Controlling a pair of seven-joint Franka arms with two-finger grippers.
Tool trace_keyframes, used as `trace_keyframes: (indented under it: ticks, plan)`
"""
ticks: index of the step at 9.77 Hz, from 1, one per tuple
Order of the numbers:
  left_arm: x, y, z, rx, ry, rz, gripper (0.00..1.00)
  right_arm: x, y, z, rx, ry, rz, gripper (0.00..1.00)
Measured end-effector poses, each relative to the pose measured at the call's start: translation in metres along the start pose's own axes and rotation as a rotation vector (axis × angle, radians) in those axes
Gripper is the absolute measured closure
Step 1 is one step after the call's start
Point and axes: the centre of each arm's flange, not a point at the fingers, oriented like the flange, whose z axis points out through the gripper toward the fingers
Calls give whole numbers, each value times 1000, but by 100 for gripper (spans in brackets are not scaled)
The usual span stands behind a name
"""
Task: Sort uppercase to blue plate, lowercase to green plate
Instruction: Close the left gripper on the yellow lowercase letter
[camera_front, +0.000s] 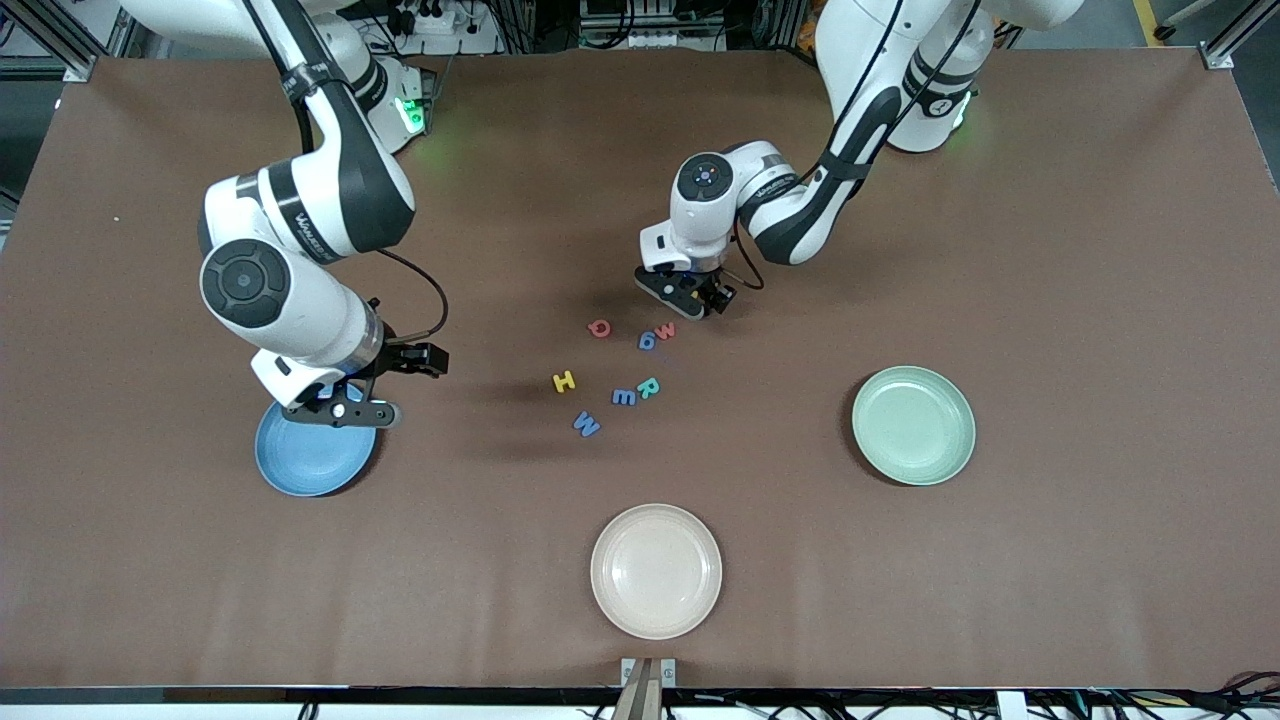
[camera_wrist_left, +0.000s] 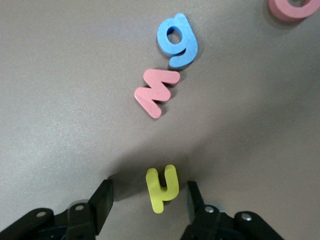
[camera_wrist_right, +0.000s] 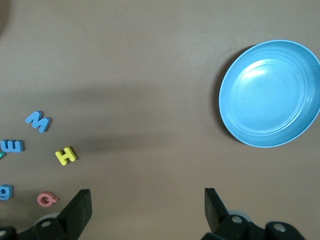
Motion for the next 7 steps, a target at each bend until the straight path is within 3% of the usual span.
trace_keyframes:
  ticks: [2, 3, 7]
  plan:
    - [1, 0, -1, -1, 2, 0, 36, 0, 0, 0, 0, 0, 0, 0]
    - [2, 0, -2, -2, 8, 0, 46, 0, 0, 0, 0, 0, 0, 0]
    - [10, -2, -9, -3, 26, -8, 50, 0, 0, 0, 0, 0, 1, 0]
